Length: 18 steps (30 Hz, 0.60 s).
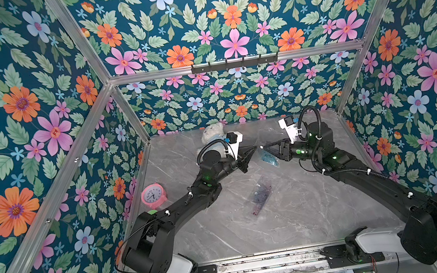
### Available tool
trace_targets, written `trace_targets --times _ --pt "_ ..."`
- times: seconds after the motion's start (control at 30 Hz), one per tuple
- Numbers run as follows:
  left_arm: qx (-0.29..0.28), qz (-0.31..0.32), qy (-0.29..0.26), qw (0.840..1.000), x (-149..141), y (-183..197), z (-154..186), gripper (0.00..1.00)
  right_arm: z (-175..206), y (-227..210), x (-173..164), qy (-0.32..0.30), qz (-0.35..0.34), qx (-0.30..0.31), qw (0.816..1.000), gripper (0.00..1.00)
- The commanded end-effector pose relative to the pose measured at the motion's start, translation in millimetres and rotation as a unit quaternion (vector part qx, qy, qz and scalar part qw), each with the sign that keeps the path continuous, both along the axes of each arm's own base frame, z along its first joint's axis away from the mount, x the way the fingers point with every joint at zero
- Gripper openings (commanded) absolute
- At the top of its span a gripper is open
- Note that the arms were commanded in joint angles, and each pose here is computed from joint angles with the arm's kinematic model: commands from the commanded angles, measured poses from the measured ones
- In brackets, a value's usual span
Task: Open the ruler set and take out the ruler
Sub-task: Open the ruler set bag.
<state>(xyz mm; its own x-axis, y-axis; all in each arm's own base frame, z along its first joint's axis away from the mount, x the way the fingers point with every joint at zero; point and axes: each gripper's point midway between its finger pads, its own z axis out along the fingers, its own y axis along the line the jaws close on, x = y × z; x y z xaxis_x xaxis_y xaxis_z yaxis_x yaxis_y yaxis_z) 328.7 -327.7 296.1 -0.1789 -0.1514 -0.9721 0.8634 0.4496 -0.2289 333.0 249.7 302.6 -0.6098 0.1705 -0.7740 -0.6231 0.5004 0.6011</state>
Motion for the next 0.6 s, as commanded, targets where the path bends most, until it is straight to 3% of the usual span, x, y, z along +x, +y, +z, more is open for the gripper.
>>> trace_targets --times 0.0,0.2,0.43,0.57 --pt "-0.015 -0.004 -0.018 1.0 -2.5 1.4 13.3 0.0 2.2 -4.9 5.0 -0.005 -0.019 -0.002 1.0 0.37" --pt "-0.01 -0.008 -0.008 1.0 -1.4 -0.4 11.9 0.0 0.6 -9.1 7.6 -0.004 -0.032 -0.006 0.999 0.45" --pt "-0.004 -0.011 -0.001 1.0 -2.3 -1.2 12.4 0.0 -2.0 -10.7 10.8 -0.003 -0.037 -0.008 0.999 0.47" --pt "-0.003 -0.017 0.004 1.0 -2.7 -3.3 11.6 0.0 2.5 -8.1 12.2 -0.013 -0.031 -0.001 0.999 0.32"
